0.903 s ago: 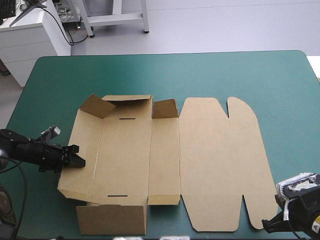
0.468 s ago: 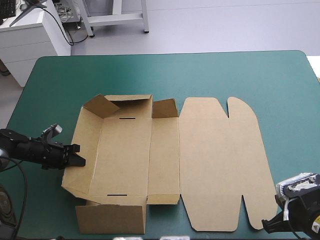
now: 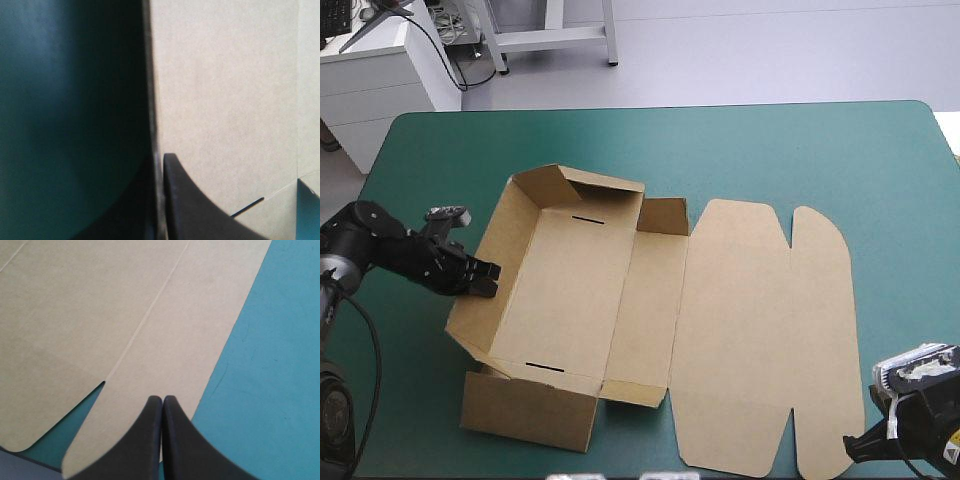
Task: Fold the box
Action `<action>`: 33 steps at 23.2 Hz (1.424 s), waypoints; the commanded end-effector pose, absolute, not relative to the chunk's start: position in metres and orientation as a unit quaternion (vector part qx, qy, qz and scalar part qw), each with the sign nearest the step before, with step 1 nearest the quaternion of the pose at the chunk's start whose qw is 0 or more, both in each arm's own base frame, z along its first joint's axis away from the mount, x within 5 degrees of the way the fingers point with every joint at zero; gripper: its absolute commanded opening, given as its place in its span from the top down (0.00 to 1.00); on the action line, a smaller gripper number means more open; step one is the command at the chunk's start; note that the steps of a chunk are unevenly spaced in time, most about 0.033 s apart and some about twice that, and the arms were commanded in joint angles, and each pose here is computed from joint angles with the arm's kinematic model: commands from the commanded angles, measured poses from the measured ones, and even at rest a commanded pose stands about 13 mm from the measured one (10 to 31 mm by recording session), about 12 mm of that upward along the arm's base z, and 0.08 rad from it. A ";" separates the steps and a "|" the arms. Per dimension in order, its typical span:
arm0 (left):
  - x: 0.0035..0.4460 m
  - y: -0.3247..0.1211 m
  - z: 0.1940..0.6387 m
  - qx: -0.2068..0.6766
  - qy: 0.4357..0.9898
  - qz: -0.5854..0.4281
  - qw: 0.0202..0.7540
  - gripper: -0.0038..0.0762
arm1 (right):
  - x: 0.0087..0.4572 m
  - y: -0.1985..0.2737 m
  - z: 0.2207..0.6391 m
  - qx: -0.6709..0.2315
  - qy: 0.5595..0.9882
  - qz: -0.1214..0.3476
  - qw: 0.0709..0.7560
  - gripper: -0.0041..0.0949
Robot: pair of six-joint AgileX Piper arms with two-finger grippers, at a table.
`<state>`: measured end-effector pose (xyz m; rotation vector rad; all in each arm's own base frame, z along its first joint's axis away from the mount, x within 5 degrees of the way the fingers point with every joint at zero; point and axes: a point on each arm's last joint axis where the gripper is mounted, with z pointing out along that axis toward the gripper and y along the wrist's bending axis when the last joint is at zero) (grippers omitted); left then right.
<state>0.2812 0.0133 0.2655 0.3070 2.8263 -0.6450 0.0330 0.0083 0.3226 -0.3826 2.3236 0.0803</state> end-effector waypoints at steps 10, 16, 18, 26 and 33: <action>0.297 -0.098 0.402 0.359 0.884 0.020 0.300 0.96 | 0.033 0.000 0.360 -0.110 0.876 0.003 0.470 0.98; 0.284 -0.177 0.412 0.516 0.740 0.159 0.402 0.96 | 0.026 -0.003 0.374 -0.096 0.869 0.007 0.485 0.98; 0.275 -0.198 0.408 0.564 0.696 0.156 0.416 0.96 | 0.026 -0.002 0.373 -0.097 0.871 0.013 0.481 0.98; 0.245 -0.228 0.383 0.653 0.602 0.173 0.425 0.96 | 0.025 -0.001 0.373 -0.089 0.874 0.022 0.476 0.98; 0.216 -0.226 0.373 0.684 0.524 0.181 0.474 0.96 | 0.024 -0.001 0.371 -0.087 0.879 0.022 0.469 0.98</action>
